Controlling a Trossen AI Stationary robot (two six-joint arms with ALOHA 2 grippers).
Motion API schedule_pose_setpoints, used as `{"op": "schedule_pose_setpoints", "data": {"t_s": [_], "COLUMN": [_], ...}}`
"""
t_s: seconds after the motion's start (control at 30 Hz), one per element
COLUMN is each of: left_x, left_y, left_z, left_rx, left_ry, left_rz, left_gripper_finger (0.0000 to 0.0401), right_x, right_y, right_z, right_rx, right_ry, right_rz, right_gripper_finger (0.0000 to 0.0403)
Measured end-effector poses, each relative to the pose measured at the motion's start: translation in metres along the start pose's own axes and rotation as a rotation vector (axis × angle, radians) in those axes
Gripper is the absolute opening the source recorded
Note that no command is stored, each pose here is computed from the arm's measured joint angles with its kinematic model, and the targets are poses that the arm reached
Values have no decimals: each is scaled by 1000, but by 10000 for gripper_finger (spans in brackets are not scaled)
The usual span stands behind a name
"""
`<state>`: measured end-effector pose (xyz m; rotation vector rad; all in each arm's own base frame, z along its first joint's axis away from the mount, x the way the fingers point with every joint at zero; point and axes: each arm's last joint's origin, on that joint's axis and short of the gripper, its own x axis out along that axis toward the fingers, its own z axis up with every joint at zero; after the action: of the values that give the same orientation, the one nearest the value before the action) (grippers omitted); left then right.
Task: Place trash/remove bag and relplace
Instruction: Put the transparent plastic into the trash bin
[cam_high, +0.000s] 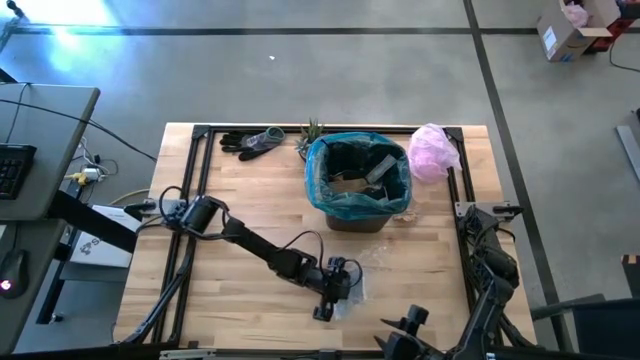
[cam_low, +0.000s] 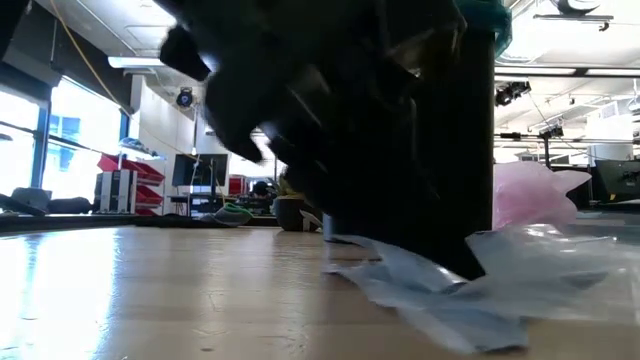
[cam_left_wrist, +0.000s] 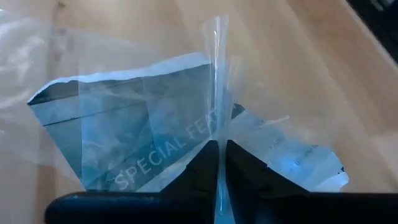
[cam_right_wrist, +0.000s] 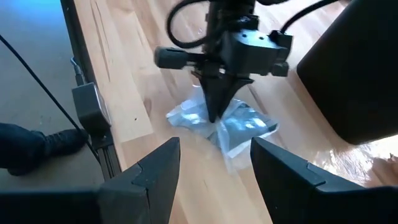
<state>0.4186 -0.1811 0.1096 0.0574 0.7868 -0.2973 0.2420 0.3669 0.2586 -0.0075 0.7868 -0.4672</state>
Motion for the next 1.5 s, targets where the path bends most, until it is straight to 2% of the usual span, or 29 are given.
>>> {"op": "schedule_pose_setpoints", "data": {"t_s": [0.27,0.53,0.9,1.5], "left_x": [-40,-75,-65,-65], "left_y": [-10,-15,-11,-10], "left_z": [32,53,32,33], "left_rx": [46,87,67,52], "left_ry": [-104,-175,5,-5], "left_rz": [-6,21,55,82], "left_gripper_finger": [0,0,0,1], "right_x": [1,1,1,1], "right_y": [0,0,0,0], "right_z": [1,2,1,1], "right_rx": [-16,-15,-12,-5], "right_ry": [-7,-17,-1,3], "right_rz": [-4,-5,-3,-2], "right_gripper_finger": [185,185,185,185]}}
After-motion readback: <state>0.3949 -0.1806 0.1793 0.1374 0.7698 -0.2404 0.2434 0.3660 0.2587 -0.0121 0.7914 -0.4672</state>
